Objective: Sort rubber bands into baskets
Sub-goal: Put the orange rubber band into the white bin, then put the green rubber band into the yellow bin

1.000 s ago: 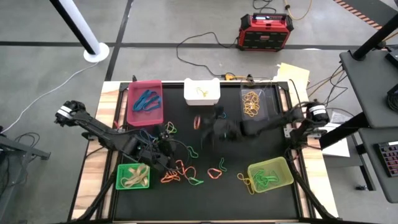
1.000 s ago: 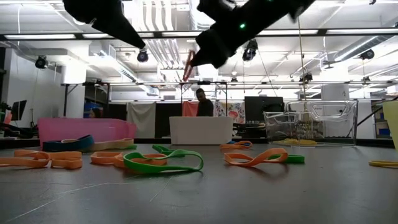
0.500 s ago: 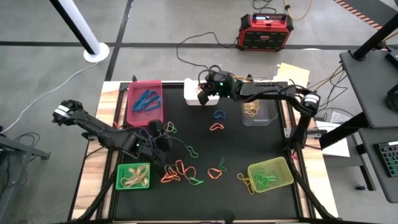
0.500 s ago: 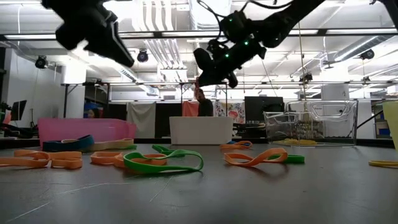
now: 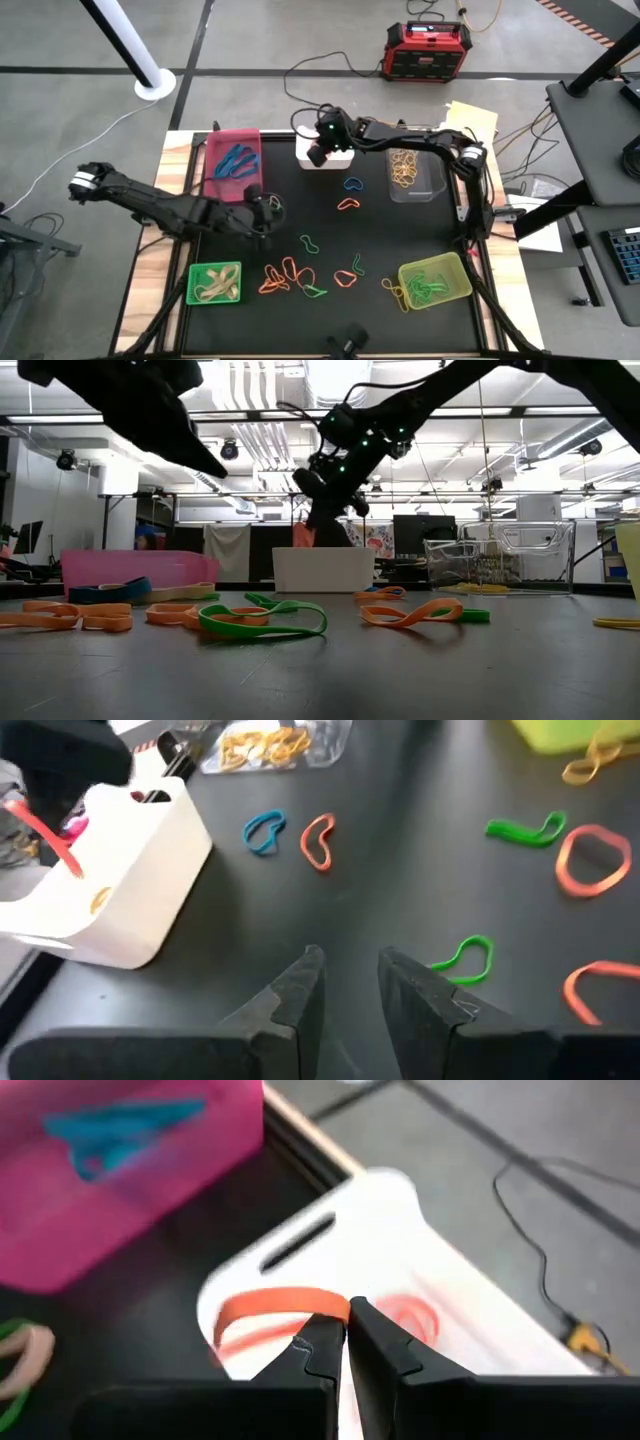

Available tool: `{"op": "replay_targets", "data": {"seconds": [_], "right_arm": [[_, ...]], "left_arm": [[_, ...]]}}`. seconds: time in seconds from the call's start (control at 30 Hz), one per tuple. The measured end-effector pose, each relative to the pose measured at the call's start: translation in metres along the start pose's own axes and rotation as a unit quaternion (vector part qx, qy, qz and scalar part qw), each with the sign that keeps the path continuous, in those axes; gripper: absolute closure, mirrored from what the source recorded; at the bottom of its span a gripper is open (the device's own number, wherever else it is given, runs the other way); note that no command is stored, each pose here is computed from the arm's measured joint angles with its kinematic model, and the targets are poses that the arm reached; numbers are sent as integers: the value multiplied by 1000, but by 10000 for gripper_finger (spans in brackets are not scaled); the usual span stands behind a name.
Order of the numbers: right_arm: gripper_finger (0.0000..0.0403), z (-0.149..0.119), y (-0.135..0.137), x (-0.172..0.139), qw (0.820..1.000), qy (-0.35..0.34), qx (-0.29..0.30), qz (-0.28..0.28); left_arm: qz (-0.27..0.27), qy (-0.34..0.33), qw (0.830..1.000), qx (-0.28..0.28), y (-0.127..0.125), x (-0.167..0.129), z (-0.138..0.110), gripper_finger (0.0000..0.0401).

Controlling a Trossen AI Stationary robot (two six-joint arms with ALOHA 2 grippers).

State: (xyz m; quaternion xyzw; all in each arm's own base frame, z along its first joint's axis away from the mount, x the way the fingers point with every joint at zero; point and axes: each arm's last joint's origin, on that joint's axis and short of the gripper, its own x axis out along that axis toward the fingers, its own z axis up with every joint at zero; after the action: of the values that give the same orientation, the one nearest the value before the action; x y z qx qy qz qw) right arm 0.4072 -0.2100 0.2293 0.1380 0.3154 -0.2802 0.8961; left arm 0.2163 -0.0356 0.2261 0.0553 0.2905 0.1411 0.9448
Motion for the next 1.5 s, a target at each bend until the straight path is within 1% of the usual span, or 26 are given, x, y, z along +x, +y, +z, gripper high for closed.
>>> {"op": "replay_targets", "data": {"seconds": [0.1,0.2,0.3,0.4,0.63,0.77,0.87,0.93,1.13,1.23,1.3,1.37,1.5], "right_arm": [[394,0,0,0,1000,11,2,-2],[393,-1,-1,-1,1000,18,20,-4],[382,-2,-1,0,999,22,24,-5],[356,-2,-1,0,999,21,24,-5],[268,-3,-1,0,999,25,23,-6],[229,0,-1,-6,1000,24,10,-5],[210,5,1,-20,1000,21,3,0],[202,8,7,-30,999,23,-15,17],[198,5,40,-66,995,36,-74,63],[197,-3,57,-83,991,35,-97,80],[197,-11,67,-94,989,36,-109,91],[197,-20,74,-106,987,35,-116,103],[197,-37,84,-129,985,2,-116,130]], "left_arm": [[-3,-6,1000,-29,0,-1,-2,319],[-3,-2,999,-50,0,-1,-4,319],[-1,7,998,-65,0,0,-5,319],[0,13,996,-83,-1,2,-4,319],[0,24,991,-130,-4,6,-7,319],[-24,39,989,-142,-7,9,-9,319],[-31,50,987,-148,-9,12,-11,319],[-30,56,987,-146,-10,15,-12,319],[-24,74,985,-154,-14,22,-12,319],[-10,108,981,-158,-16,24,-9,319],[3,139,979,-150,-16,25,-7,319],[11,156,978,-136,-17,27,-3,319],[15,180,979,-90,-19,32,-3,319]]}}
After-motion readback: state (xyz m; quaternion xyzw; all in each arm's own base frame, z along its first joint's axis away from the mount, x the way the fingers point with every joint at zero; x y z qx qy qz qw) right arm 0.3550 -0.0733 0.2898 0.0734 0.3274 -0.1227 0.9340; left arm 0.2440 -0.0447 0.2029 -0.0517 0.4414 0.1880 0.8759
